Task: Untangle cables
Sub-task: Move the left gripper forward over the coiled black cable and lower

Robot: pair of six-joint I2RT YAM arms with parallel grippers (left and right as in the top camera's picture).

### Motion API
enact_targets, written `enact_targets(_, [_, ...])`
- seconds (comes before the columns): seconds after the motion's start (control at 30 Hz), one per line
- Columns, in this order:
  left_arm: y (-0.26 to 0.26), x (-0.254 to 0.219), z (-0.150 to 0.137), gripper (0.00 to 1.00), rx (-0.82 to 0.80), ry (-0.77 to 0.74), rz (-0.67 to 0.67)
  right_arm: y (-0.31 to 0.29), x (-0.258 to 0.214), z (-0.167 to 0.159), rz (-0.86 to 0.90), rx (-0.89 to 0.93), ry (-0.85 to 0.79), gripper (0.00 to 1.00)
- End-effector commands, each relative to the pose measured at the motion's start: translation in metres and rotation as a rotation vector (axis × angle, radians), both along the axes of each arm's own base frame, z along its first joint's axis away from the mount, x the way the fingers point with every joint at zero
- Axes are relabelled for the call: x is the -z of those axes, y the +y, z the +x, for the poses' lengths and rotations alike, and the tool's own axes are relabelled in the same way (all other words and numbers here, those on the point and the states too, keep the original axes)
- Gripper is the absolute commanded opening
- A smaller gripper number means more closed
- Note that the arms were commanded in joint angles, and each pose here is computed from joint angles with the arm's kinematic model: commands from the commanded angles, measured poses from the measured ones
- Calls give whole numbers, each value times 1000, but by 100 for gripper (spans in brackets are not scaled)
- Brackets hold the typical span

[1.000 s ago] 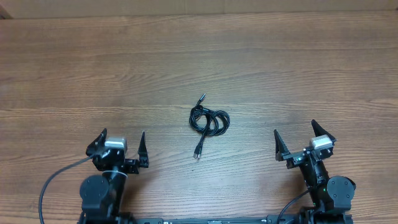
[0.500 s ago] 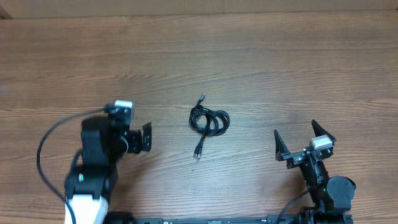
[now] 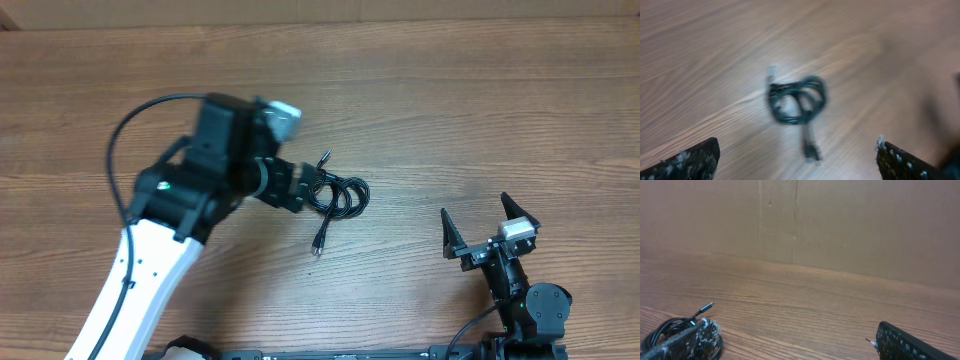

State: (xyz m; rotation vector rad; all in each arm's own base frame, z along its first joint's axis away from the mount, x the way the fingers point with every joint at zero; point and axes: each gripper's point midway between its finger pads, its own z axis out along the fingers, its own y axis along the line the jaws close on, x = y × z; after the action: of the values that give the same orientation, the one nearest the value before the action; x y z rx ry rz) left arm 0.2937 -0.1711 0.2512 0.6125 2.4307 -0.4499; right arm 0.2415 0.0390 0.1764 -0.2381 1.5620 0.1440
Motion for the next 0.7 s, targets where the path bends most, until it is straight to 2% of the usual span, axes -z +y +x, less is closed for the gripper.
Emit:
enact_targets(0.0, [-49, -9, -21, 100, 144, 26, -51, 0, 1, 0, -1, 3, -6, 100])
enact_targets(0.17, [-74, 2, -42, 100, 242, 57, -27, 0, 1, 0, -1, 3, -6, 100])
enact_targets(0.27, [-72, 8, -38, 100, 223, 47, 15, 0, 1, 0, -1, 3, -6, 100])
enact_targets(0.4, [-54, 23, -20, 100, 7, 105, 57, 0, 1, 0, -1, 3, -6, 100])
enact_targets(0.57, [-56, 63, -12, 100, -94, 243, 97, 0, 1, 0, -1, 3, -6, 100])
enact_targets(0.67, [-45, 96, 5, 100, -218, 277, 194, 0, 1, 0, -1, 3, -6, 100])
